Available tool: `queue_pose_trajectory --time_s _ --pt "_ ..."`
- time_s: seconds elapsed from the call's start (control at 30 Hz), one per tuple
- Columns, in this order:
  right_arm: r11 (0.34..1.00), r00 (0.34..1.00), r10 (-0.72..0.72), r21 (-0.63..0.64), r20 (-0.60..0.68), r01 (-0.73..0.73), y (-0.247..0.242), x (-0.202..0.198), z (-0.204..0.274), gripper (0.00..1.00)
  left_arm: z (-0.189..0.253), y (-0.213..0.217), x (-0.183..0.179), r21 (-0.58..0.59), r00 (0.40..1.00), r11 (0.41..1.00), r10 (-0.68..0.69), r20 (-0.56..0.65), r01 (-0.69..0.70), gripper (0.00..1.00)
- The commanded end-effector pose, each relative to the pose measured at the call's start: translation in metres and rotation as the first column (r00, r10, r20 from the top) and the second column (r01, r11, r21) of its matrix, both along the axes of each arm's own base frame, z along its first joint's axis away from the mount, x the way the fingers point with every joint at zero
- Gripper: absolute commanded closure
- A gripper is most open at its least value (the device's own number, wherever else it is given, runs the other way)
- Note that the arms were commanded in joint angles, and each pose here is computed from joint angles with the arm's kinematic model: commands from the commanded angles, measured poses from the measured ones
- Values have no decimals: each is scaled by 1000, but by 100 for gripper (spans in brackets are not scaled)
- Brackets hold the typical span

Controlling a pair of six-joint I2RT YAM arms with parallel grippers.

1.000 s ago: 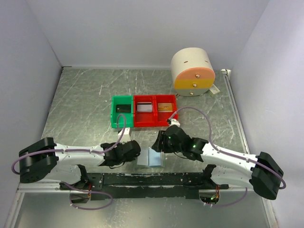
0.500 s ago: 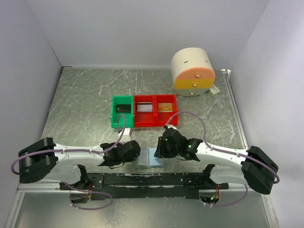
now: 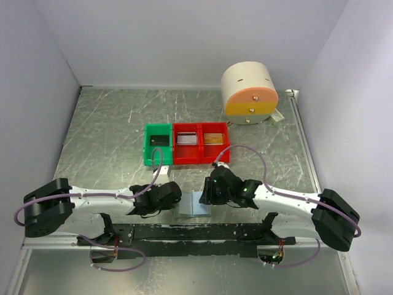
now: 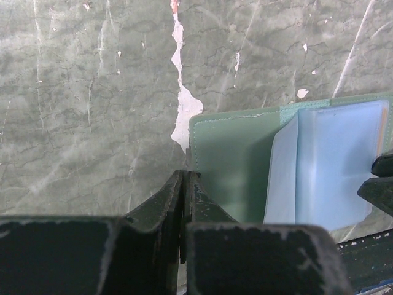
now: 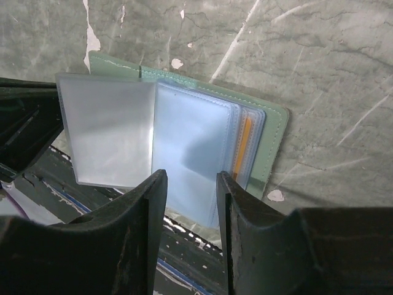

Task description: Take the credit cards out of the card holder

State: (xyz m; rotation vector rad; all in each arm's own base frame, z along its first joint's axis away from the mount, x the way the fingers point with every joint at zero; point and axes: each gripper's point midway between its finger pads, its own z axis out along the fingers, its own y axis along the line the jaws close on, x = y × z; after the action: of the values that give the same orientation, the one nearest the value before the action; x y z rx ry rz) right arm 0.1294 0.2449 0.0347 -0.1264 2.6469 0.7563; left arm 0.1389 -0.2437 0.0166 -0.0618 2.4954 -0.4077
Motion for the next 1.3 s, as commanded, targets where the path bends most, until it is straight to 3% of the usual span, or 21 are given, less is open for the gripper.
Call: queue_pose_trajectory --time_s 0.0,0.57,0.97,1.07,1.27 --pt "1000 1000 -11 -6 -21 11 -4 -3 -9 62 0 0 -4 -2 1000 1000 -14 -16 14 90" --pt "965 993 114 241 -41 -100 48 -10 22 62 -1 -3 -5 -10 999 1000 -27 -20 27 93" --pt "924 979 203 333 -15 -187 74 -10 39 60 0 -1 -5 -24 1000 1000 -20 -15 20 93" --pt "933 977 212 301 -26 -194 73 -9 35 60 1 -1 -5 -24 1000 1000 -20 -15 20 93" --pt "1000 991 3 -11 137 -1 8 29 40 55 0 4 -6 -21 1000 1000 -12 -15 12 93"
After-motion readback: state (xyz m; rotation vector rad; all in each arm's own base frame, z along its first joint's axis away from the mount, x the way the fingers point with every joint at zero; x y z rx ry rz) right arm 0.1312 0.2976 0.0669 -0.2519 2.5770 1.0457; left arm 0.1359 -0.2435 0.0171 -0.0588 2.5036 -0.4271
